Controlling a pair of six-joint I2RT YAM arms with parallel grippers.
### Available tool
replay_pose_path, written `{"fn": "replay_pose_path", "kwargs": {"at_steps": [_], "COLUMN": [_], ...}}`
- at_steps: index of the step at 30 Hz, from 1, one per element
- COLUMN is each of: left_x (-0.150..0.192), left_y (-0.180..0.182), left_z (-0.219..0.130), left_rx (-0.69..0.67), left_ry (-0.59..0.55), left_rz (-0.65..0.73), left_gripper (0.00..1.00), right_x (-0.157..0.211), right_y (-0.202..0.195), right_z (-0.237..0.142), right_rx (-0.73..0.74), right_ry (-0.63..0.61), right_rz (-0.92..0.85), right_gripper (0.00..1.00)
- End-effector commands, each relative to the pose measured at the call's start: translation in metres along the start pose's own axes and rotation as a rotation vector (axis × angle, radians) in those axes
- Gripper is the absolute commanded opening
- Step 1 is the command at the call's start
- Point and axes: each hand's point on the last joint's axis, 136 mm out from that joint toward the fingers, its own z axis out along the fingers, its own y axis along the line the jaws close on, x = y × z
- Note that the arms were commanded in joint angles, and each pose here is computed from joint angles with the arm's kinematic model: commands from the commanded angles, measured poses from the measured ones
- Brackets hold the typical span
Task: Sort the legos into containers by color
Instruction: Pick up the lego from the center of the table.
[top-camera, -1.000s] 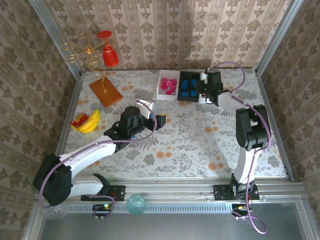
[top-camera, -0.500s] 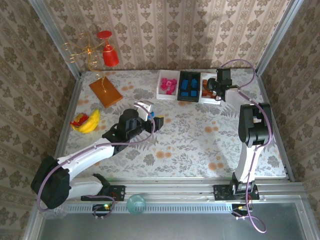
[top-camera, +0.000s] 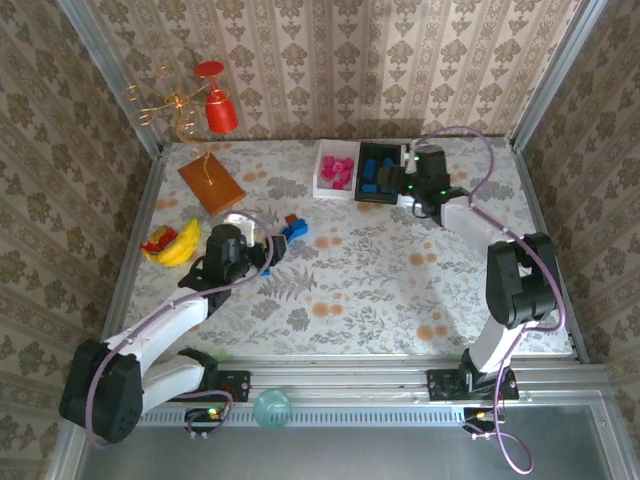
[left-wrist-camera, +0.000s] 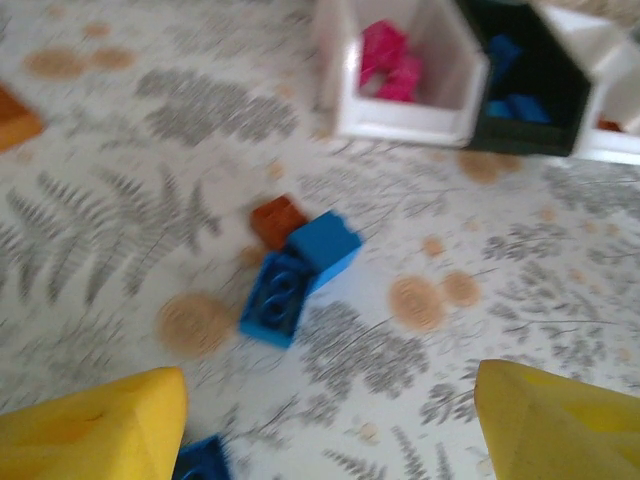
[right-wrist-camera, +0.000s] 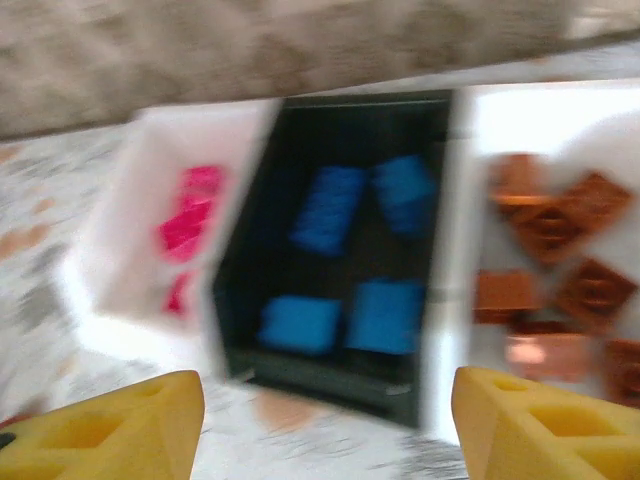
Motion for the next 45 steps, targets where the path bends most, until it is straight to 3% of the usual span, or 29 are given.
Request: {"fn": "replay_pose_path", "kwargs": {"at_steps": [1,7,17,32,45], "left_x": [0.008,0.009,0.015,0.015,0.014], "left_y": [0.014,0.039,0.048,0.043,0.042], "left_z": [-0.004,-0.007,-0.010,-0.010,-0.011], "left_rx": [0.013,-0.045,-0.057,-0.018,-0.013], "left_ry": [0.031,0.039,0.027,0.025,0.017], "left_rz": [-0.114,-0.178,-0.196,-0.202,-0.200], "left_gripper": [0.77,0.77,0.77,0.77,0.77], "right_x": [0.027,0.076,0.127,0.166,0.165], "right_y": [0.069,0.162,0.197,0.193,0.175], "right_z": [-0.003,0.011,0.068,0.114,0.119], "right_rx": [-0.164,-0.288,-0.315,-0.254,-0.251], "right_ry": [0.033,0.125,0.300,0.449,0.465], "right_rz": [-0.111,-0.271,-0.289,-0.284,-0.229], "right_gripper": [0.69,0.71,0.77,0.80,0.65]}}
